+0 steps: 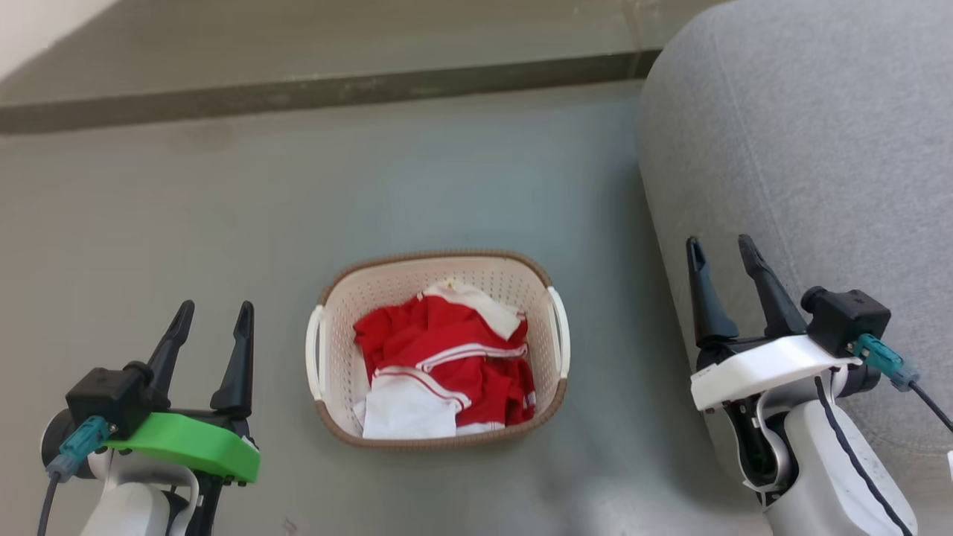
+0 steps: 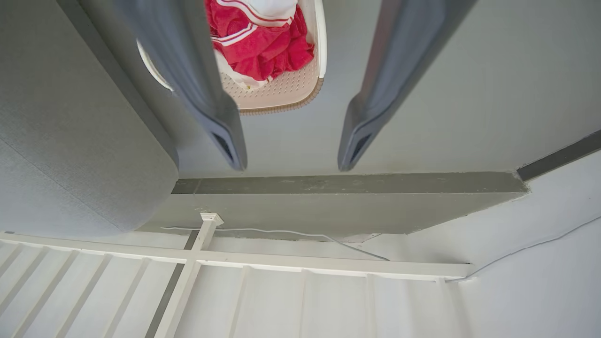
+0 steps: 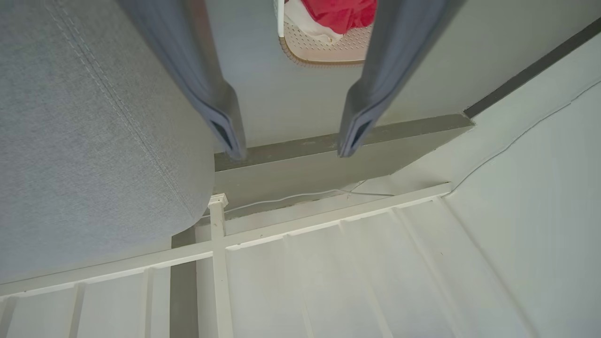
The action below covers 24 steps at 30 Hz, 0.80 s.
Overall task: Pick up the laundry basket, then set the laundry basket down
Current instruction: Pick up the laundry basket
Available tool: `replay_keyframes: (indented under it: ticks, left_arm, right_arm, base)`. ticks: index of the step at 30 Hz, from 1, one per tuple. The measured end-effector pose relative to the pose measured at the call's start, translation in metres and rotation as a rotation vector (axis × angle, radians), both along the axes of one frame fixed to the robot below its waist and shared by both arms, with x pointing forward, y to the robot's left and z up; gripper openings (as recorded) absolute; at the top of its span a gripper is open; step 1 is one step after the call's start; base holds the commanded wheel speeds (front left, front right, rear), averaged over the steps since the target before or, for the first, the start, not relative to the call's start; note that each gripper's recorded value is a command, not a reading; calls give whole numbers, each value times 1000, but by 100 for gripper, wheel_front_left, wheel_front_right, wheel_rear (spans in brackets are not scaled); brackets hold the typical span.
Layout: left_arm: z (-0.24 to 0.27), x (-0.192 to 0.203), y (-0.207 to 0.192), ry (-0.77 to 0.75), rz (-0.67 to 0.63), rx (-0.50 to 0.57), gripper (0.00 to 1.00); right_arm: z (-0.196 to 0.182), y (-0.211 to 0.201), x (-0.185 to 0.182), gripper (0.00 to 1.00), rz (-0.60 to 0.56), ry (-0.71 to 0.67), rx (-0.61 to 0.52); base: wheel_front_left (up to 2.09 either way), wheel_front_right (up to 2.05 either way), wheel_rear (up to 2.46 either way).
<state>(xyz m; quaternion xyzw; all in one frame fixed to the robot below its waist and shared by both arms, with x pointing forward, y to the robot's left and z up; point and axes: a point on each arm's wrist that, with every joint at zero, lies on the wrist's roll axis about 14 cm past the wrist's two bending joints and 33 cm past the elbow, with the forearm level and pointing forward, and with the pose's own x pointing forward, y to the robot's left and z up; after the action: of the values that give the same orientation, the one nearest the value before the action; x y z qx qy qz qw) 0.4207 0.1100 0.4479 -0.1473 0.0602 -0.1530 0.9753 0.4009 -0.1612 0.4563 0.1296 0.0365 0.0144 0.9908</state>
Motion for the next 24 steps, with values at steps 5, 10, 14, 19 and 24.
replay_keyframes:
  ticks: [5,10,14,19,24]
  left_arm:
    - [-22,10,-3,51,-16,1,100]
    - [-47,25,-8,108,-33,1,100]
    - [-70,34,-7,166,-41,14,100]
    - [-98,49,-3,235,-36,15,100]
    - [-123,63,-6,285,-55,30,100]
  right_arm:
    - [-24,5,9,100,8,65,21]
    - [-46,3,23,100,-9,123,25]
    - [-64,7,36,100,1,164,22]
    - [-96,14,45,100,24,244,11]
    - [-132,16,47,100,25,340,13]
  base:
    - [0,0,0]
    - [0,0,0]
    - [0,0,0]
    - [0,0,0]
    - [0,0,0]
